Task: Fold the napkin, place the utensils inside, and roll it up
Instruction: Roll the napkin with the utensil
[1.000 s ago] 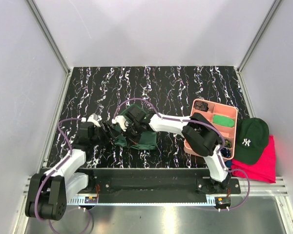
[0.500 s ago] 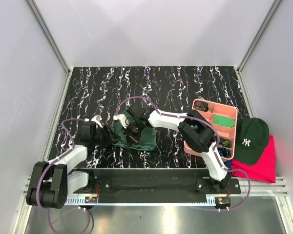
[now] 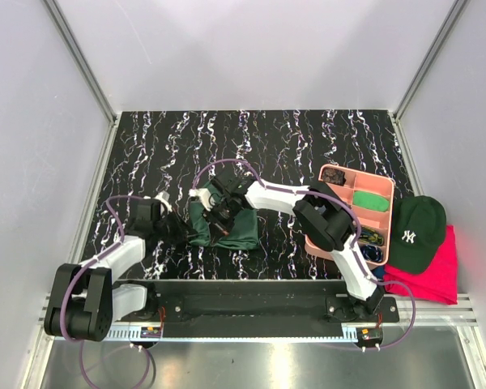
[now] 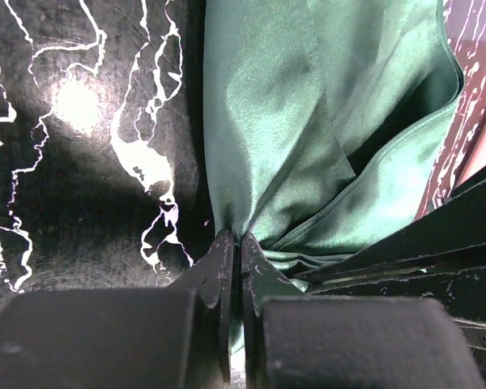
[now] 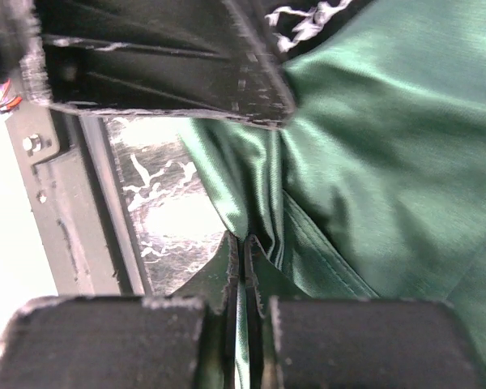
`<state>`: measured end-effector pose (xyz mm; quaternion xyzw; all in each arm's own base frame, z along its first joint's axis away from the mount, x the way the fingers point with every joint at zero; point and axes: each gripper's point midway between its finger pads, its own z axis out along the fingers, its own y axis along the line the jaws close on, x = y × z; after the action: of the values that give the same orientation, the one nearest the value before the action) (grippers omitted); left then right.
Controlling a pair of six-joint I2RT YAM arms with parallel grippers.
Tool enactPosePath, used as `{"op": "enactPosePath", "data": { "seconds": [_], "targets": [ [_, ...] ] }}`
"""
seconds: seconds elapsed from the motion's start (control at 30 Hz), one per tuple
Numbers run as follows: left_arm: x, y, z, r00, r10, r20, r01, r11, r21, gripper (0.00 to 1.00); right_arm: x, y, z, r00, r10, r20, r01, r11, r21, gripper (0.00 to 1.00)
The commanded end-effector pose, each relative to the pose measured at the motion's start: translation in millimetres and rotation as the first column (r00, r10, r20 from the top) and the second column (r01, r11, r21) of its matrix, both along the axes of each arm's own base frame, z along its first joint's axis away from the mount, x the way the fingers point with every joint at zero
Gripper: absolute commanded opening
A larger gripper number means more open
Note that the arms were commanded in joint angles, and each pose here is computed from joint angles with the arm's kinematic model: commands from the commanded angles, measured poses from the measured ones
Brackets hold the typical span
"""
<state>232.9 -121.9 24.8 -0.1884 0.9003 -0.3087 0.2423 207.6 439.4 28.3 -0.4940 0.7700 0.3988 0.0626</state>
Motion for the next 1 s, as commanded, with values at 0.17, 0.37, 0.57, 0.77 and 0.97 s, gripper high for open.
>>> {"op": "enactPosePath", "data": {
  "seconds": [0.17, 0.37, 0.57, 0.77, 0.97],
  "targets": [
    [-7, 7, 0, 0.996, -0.011, -0.091, 0.017, 0.998, 0.065, 0.0, 36, -1, 79, 0.953, -0.167, 0.252, 0.137, 0.982, 0.132, 0.5],
    [-6, 5, 0, 0.992, -0.022, -0.126, 0.029, 0.998, 0.057, 0.0, 24, -7, 83, 0.78, -0.253, 0.573, 0.184, 0.967, 0.177, 0.63],
    [-3, 3, 1, 0.99, -0.031, -0.139, 0.038, 0.998, 0.05, 0.0, -5, -1, 70, 0.565, -0.246, 0.788, 0.147, 0.969, 0.198, 0.7],
    [-3, 4, 1, 0.989, -0.032, -0.144, 0.04, 0.998, 0.053, 0.0, -4, 0, 49, 0.388, -0.191, 0.902, 0.134, 0.98, 0.15, 0.7],
    [-3, 4, 2, 0.989, -0.035, -0.144, 0.043, 0.998, 0.052, 0.0, 3, 0, 26, 0.34, -0.128, 0.932, 0.136, 0.987, 0.086, 0.65]
  ]
}}
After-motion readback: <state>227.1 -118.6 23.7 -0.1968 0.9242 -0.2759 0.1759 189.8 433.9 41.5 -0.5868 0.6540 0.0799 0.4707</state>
